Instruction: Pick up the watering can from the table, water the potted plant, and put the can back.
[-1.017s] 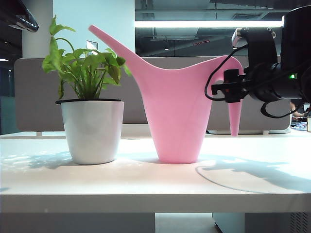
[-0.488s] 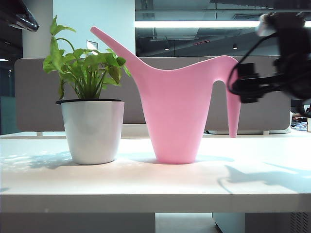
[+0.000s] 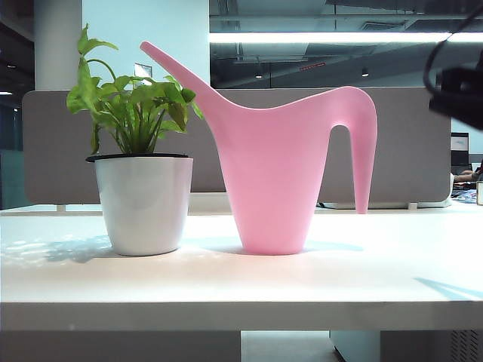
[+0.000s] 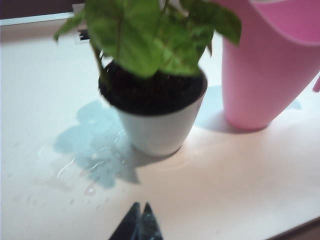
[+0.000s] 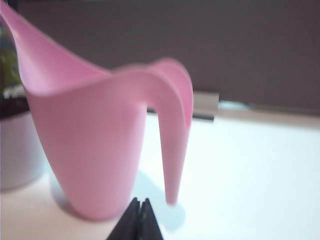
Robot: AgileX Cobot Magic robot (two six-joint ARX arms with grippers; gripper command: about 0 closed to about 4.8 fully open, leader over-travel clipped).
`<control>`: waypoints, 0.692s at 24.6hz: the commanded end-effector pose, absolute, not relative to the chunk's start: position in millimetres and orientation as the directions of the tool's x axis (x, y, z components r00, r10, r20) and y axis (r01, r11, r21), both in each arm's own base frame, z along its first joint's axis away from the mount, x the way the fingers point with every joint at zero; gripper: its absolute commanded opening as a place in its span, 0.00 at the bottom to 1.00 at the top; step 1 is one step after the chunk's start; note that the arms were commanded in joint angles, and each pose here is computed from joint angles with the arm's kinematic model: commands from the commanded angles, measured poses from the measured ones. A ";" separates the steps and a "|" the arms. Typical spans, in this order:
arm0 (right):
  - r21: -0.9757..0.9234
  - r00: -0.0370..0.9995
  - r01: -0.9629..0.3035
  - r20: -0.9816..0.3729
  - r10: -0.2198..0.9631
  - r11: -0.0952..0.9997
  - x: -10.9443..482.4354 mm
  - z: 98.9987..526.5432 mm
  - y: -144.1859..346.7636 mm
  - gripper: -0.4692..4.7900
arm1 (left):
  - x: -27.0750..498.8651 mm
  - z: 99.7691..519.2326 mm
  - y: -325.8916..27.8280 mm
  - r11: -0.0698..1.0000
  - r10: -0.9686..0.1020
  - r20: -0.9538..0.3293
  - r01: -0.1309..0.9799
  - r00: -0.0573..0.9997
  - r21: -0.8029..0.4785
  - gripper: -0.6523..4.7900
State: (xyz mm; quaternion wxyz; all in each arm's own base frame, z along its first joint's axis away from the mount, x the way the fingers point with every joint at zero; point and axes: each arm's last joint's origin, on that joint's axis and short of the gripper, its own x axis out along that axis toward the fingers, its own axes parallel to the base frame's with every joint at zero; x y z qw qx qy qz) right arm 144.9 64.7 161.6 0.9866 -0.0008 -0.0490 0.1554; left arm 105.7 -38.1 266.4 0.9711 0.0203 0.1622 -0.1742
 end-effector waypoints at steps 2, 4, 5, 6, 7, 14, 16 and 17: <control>-0.024 0.951 -0.310 -0.016 0.310 0.950 144.2 149.3 64.4 0.08 | 92.5 226.5 -30.4 0.944 -0.316 -0.321 0.328 0.893 -0.017 0.13; -0.027 0.947 -0.320 -0.044 0.318 0.947 144.0 146.6 64.7 0.08 | 93.2 210.5 -27.9 0.953 -0.289 -0.352 0.302 0.890 -0.018 0.13; -0.031 0.945 -0.320 -0.075 0.317 0.947 143.8 143.6 64.6 0.08 | 94.1 194.2 -25.0 0.962 -0.258 -0.386 0.272 0.886 -0.019 0.13; -0.033 0.942 -0.324 -0.100 0.320 0.945 143.6 141.2 64.6 0.08 | 94.4 185.7 -23.5 0.966 -0.242 -0.404 0.256 0.882 -0.020 0.13; -0.038 0.936 -0.330 -0.142 0.321 0.943 143.1 137.0 64.5 0.08 | 94.4 173.0 -21.3 0.972 -0.220 -0.429 0.234 0.876 -0.020 0.13; -0.028 0.896 -0.334 -0.320 0.309 0.942 139.1 119.8 63.3 0.08 | 90.4 150.6 -15.9 0.983 -0.175 -0.394 0.183 0.903 -0.016 0.13; -0.031 0.887 -0.335 -0.348 0.304 0.942 138.2 117.1 62.9 0.08 | 88.5 152.7 -15.6 0.983 -0.178 -0.356 0.184 0.917 -0.016 0.13; -0.031 0.885 -0.335 -0.352 0.303 0.942 138.1 116.6 62.8 0.08 | 87.9 153.2 -15.5 0.983 -0.178 -0.345 0.184 0.921 -0.015 0.13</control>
